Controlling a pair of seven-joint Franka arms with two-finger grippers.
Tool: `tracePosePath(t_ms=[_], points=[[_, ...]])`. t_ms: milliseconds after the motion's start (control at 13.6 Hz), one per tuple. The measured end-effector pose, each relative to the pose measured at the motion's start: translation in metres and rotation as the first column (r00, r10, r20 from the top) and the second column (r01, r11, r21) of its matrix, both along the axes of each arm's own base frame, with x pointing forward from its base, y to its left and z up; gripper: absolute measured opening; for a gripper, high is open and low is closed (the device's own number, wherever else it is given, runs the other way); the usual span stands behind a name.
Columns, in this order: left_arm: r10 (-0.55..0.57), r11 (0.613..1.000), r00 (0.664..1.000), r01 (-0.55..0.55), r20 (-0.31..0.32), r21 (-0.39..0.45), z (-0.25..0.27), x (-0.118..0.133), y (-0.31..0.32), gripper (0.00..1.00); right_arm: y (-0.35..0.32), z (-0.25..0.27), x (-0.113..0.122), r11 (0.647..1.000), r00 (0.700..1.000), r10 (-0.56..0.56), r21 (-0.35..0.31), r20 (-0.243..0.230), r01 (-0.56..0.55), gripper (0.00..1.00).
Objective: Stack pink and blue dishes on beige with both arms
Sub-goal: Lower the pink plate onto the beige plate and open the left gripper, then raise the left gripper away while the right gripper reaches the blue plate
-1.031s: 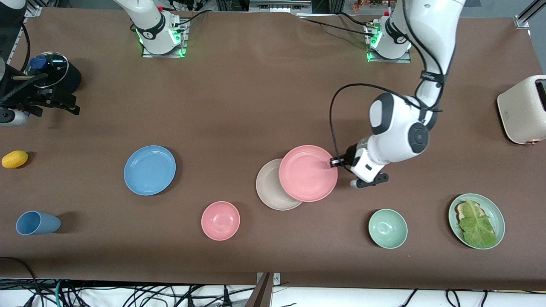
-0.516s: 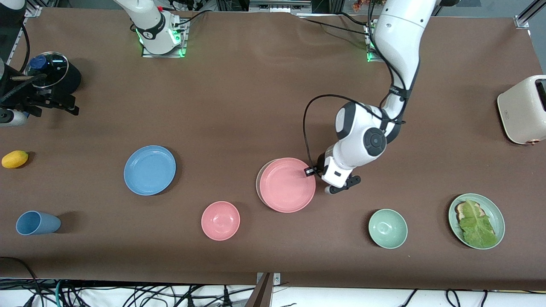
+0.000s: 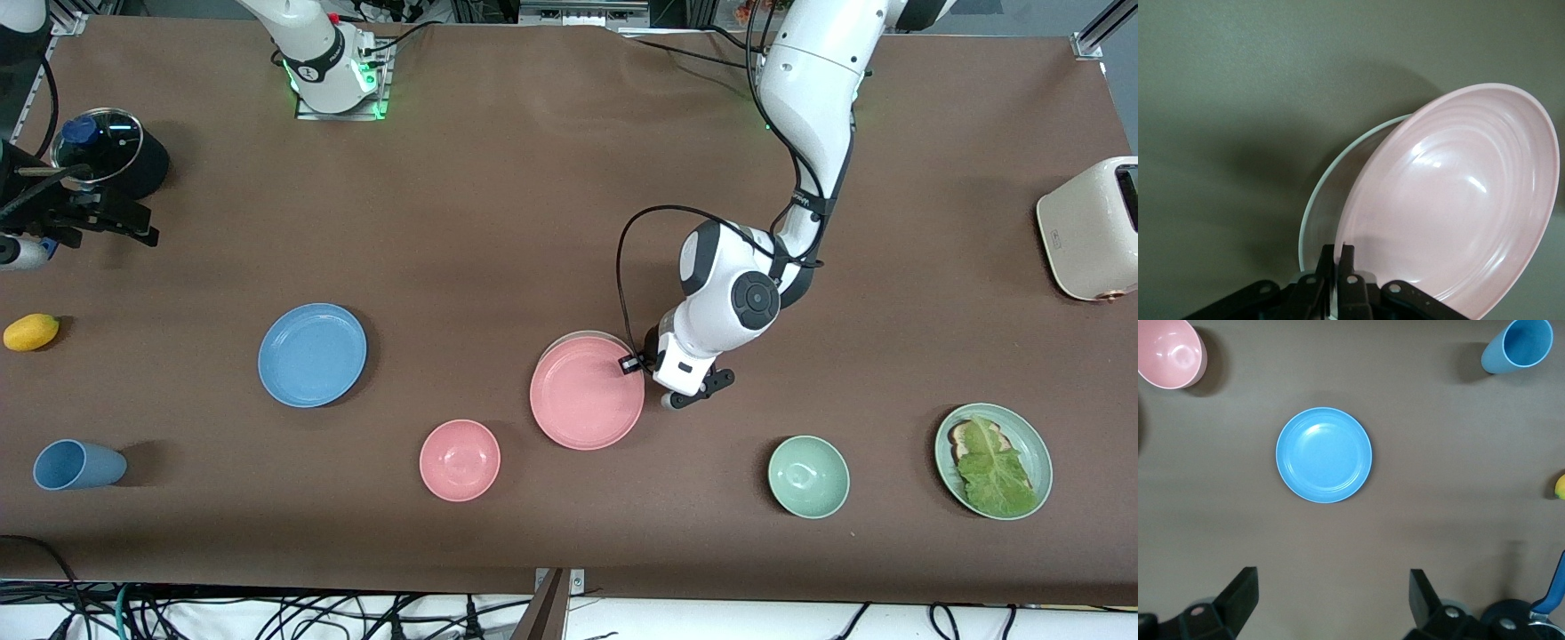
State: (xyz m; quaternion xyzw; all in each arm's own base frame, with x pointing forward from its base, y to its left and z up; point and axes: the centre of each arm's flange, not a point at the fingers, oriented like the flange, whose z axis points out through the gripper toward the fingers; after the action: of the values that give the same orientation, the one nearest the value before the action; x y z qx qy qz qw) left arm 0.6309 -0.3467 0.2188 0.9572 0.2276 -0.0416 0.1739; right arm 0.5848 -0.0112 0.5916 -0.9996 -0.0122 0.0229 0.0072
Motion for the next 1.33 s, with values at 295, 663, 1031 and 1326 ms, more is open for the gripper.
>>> tracePosePath(t_ms=[295,663,1031,1326], points=[[-0.001,1.000,1.000,0.001,0.004,-0.001,0.001,0.001,0.000,0.05,-0.001,-0.005,0.002,1.000,1.000,-0.002,-0.001,-0.009,0.002,1.00],[-0.077,0.997,0.997,0.076,0.015,0.031,-0.003,-0.008,-0.008,0.05,0.003,-0.030,0.013,1.000,0.999,0.007,-0.003,-0.047,-0.007,1.00],[-0.132,0.990,0.991,0.132,0.010,0.051,-0.013,-0.017,-0.001,0.05,0.007,-0.045,0.018,1.000,0.997,0.015,-0.003,-0.073,-0.016,1.00],[-0.132,0.989,0.991,0.131,0.009,0.064,-0.017,-0.014,0.010,0.42,0.013,-0.072,0.031,1.000,0.996,0.023,-0.006,-0.091,-0.024,1.00]])
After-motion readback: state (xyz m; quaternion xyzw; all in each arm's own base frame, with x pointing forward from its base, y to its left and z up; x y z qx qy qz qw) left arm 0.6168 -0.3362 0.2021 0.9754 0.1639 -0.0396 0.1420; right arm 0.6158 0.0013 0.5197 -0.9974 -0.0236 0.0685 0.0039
